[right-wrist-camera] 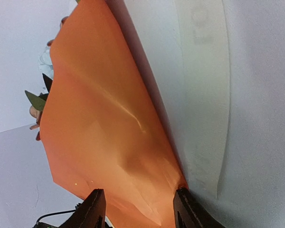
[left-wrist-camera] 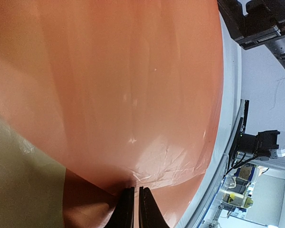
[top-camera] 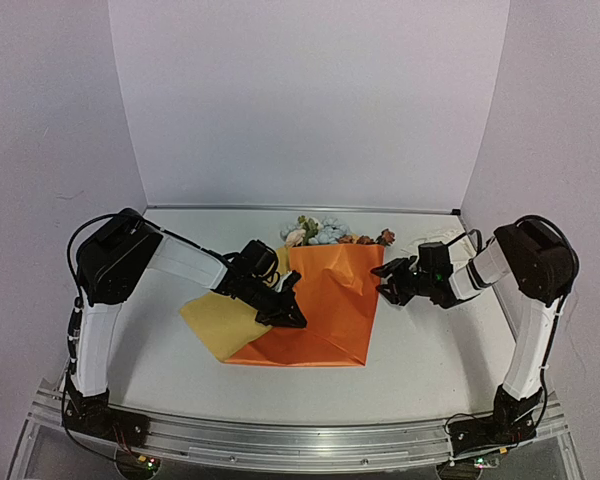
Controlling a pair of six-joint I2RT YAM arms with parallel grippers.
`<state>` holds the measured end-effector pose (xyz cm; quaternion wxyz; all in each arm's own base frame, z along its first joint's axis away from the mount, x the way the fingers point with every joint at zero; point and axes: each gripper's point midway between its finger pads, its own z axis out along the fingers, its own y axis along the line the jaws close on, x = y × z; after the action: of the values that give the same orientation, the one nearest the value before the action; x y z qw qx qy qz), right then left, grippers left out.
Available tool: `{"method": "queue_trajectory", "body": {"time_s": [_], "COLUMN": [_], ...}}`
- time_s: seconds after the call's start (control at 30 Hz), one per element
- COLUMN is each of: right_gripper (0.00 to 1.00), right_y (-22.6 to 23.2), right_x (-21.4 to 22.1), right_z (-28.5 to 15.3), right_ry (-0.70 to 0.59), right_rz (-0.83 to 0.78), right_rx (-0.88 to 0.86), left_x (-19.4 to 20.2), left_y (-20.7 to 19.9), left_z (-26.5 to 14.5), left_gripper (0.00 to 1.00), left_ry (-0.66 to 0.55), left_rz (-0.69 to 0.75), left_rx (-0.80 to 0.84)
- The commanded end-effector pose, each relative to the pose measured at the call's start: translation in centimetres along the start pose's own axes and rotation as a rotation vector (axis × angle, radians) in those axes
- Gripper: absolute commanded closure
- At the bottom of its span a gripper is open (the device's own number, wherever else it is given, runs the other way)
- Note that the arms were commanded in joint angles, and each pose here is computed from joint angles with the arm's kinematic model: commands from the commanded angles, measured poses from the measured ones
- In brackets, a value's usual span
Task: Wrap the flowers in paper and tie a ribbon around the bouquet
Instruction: Press the 2/3-folded wrapping paper at the center of the board.
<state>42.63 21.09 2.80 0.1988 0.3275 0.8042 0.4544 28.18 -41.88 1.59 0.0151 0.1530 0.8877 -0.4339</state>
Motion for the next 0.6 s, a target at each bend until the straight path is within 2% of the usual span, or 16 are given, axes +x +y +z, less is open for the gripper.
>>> {"method": "queue_trajectory", "body": {"time_s": [0.0, 0.57], "right_gripper": [0.48, 0.43], "right_y": [0.2, -0.8], "right_x": [1.0, 9.9], "right_z": [0.3, -4.9], "right_ry": [0.046, 0.200], "right_rz": [0.008, -0.043], "right_rx": [0.007, 0.003], "left_x": [1.8, 1.6], "left_y": [6.0, 6.1], "left_z": [0.9, 1.0], "left_gripper": [0.93, 0.93], "left_ry": [0.025, 0.022], "left_rz": [-0.088, -0.089], "left_rx": [-0.168, -0.171]}}
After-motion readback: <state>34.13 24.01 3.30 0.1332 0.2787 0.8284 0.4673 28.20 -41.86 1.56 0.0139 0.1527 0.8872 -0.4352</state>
